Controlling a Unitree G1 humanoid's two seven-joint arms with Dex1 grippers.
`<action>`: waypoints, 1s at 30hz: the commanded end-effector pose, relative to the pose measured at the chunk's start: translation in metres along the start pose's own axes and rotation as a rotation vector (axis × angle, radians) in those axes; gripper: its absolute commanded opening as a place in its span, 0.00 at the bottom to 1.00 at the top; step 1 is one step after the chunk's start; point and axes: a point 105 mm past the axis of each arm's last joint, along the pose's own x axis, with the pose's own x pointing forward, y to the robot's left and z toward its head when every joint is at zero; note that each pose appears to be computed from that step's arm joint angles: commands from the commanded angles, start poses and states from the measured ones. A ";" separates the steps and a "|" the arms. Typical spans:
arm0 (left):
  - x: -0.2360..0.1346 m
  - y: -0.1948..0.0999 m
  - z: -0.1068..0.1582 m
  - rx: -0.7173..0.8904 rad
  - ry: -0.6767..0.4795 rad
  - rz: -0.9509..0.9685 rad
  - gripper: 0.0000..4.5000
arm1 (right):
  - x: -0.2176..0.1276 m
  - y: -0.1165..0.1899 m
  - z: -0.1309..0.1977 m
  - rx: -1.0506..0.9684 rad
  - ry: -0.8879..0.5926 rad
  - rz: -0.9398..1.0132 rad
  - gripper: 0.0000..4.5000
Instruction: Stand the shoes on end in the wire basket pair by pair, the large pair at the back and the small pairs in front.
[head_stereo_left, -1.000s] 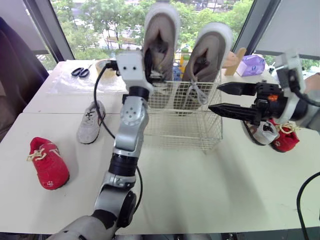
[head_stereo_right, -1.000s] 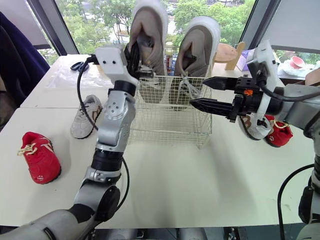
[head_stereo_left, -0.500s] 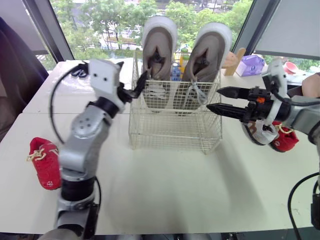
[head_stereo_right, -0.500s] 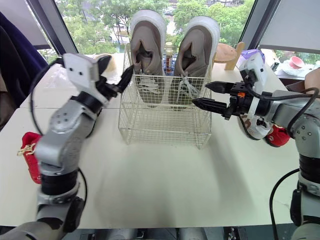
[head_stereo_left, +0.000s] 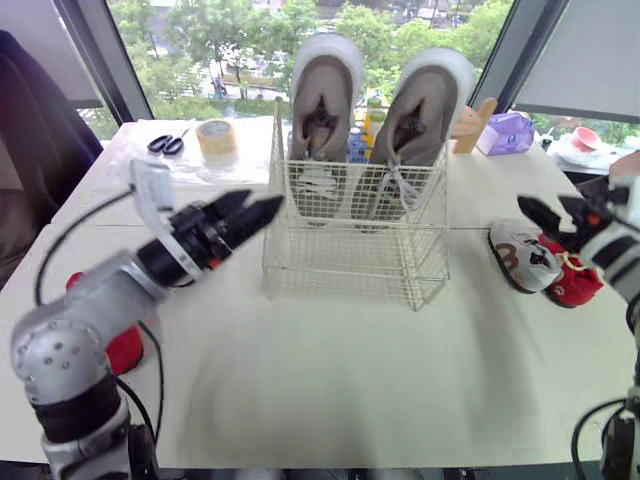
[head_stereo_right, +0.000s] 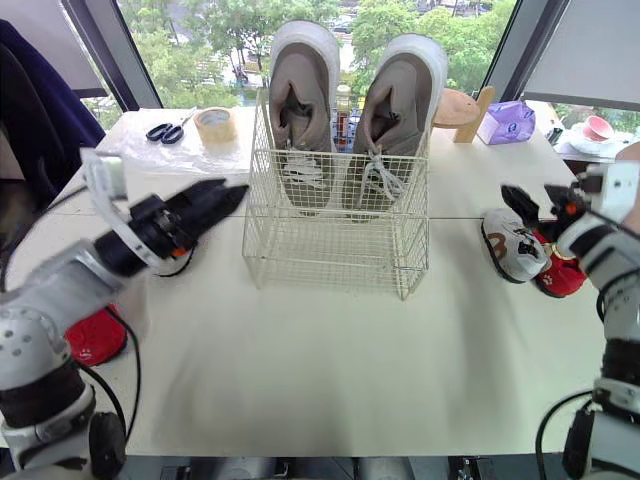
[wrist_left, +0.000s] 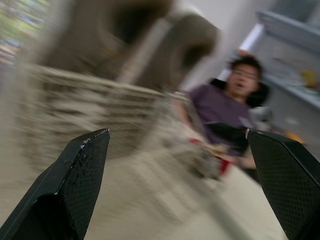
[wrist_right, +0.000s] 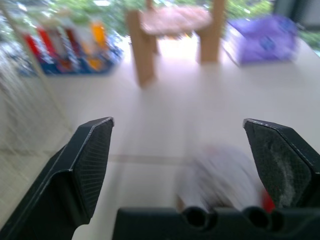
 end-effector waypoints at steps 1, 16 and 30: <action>-0.002 -0.022 -0.019 -0.031 0.067 -0.074 1.00 | -0.015 0.001 0.004 -0.058 -0.027 -0.015 1.00; -0.002 -0.013 -0.045 0.005 0.177 -0.045 1.00 | -0.012 0.007 -0.055 -0.004 0.091 -0.011 1.00; -0.002 0.001 -0.050 0.055 0.177 0.031 1.00 | 0.016 0.008 -0.084 -0.086 0.162 -0.041 1.00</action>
